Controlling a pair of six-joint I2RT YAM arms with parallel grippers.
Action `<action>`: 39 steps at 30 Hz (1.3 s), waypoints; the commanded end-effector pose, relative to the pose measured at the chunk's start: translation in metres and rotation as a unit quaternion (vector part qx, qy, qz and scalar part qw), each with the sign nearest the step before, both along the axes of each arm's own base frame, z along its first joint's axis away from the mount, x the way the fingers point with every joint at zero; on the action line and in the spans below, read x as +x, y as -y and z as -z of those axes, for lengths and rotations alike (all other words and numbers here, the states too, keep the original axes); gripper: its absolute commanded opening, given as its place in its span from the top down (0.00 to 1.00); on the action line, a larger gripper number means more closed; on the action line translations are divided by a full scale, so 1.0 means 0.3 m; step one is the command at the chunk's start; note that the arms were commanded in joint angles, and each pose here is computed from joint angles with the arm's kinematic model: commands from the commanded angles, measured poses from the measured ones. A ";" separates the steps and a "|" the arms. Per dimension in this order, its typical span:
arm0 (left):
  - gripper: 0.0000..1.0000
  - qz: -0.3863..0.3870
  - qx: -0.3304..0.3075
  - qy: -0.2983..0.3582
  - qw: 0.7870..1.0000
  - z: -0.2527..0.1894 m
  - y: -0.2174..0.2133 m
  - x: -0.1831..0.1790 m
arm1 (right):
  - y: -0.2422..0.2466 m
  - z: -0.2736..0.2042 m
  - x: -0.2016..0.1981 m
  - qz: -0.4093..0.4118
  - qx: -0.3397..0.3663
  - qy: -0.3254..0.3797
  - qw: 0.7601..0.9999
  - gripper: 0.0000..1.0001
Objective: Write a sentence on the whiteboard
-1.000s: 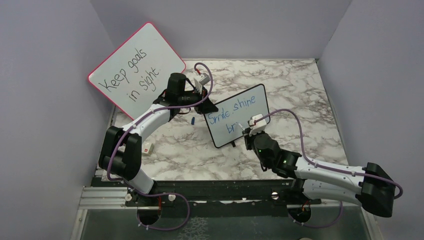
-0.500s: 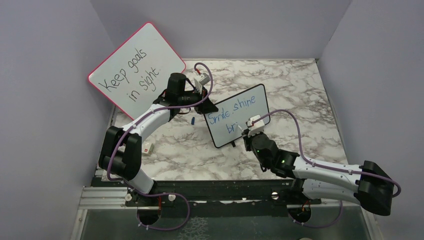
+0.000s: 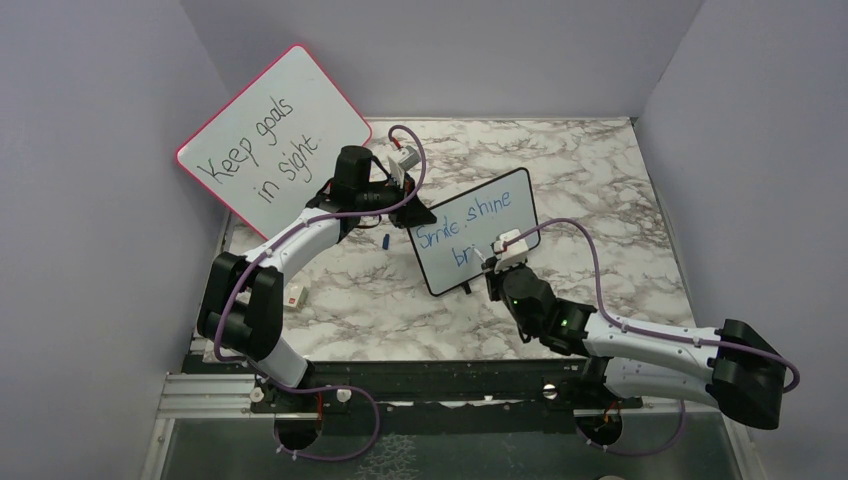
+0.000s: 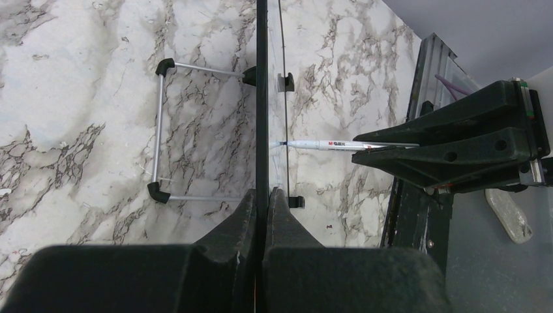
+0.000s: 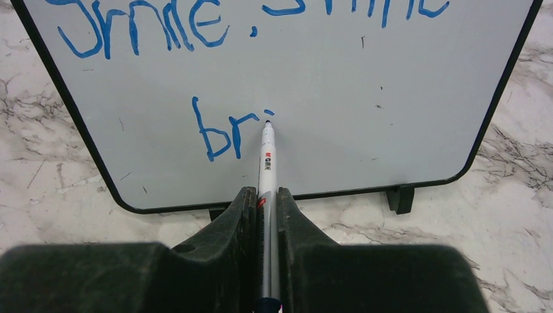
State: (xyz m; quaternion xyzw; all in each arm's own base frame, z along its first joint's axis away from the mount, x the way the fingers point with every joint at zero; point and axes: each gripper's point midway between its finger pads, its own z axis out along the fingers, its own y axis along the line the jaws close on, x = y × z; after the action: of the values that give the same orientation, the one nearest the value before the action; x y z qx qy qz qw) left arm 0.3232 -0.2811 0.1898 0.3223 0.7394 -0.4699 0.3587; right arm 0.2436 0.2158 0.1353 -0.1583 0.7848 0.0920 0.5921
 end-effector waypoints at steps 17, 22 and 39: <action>1.00 -0.006 0.035 0.010 0.999 0.057 -0.011 0.009 | 0.021 0.071 -0.032 0.002 -0.015 -0.051 0.999 0.99; 1.00 -0.006 0.035 0.012 0.999 0.054 -0.011 0.011 | 0.023 0.072 -0.036 0.002 -0.012 -0.054 0.998 0.99; 1.00 -0.005 0.038 0.012 0.999 0.057 -0.012 0.012 | 0.075 -0.020 0.015 0.037 0.014 0.004 0.999 0.99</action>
State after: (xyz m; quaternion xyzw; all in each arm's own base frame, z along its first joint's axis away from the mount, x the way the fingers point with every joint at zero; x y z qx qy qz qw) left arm 0.3227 -0.2813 0.1905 0.3240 0.7403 -0.4686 0.3569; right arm 0.2416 0.2001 0.1386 -0.1379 0.7933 0.0901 0.5861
